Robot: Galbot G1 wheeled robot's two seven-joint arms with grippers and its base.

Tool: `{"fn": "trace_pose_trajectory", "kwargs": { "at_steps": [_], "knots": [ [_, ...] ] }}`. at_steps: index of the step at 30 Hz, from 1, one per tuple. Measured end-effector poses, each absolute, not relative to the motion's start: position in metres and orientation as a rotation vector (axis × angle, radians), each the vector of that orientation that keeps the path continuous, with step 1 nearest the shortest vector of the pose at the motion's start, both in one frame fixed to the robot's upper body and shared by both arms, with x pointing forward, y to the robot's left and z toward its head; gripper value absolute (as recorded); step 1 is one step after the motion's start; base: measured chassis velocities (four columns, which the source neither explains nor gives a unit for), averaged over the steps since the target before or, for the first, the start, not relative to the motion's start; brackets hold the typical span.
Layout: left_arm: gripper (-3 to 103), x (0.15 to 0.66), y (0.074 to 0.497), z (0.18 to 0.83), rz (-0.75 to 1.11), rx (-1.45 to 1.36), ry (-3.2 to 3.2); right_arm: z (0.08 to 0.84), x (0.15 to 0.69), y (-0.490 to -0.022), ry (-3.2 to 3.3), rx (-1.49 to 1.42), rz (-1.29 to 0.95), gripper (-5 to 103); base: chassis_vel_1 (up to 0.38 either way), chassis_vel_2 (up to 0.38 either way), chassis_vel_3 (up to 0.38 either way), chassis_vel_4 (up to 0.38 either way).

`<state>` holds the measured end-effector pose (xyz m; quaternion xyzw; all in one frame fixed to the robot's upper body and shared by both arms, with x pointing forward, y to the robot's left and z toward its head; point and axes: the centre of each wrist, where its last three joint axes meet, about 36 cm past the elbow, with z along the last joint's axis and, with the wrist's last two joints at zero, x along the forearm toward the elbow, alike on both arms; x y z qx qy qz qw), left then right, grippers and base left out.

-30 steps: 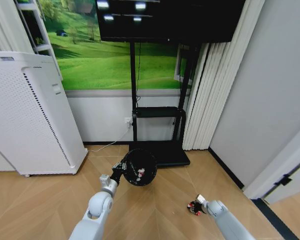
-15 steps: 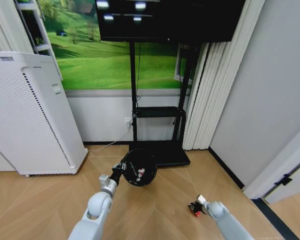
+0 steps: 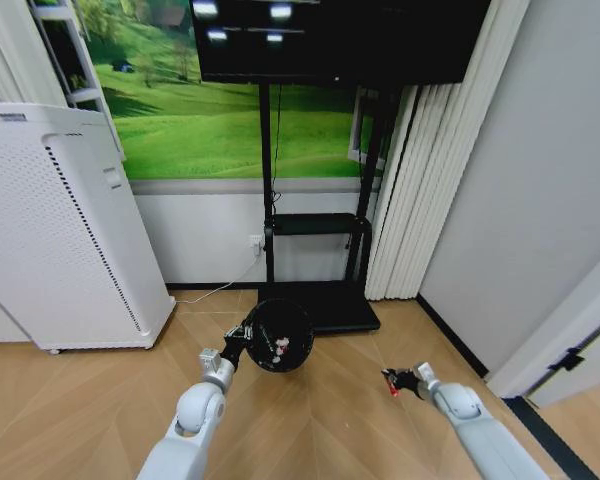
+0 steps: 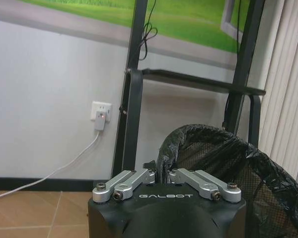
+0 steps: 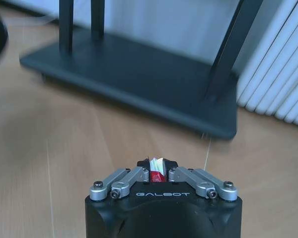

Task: Pick up the trash bin and place the garbage on the floor into it.

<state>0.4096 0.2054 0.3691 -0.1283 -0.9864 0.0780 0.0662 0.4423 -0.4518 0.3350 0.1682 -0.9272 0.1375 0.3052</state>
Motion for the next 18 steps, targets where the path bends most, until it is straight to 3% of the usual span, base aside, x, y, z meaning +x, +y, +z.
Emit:
{"fn": "trace_pose_trajectory", "kwargs": {
  "at_steps": [7, 10, 18],
  "knots": [
    [7, 0.419, 0.209, 0.351, 0.206, -0.362, -2.936, 0.420, 0.451, -0.433, -2.758, 0.433, 0.238, 13, 0.000, 0.000, 0.000, 0.000],
    [7, 0.427, 0.201, 0.343, 0.211, -0.371, -2.914, 0.474, 0.441, -0.397, -2.866, 0.544, 0.145, 13, 0.000, 0.000, 0.000, 0.000],
    [7, 0.436, 0.177, 0.336, 0.211, -0.423, -2.892, 0.495, 0.421, -0.316, -2.889, 0.763, 0.117, 13, 0.000, 0.000, 0.000, 0.000]
  ]
}}
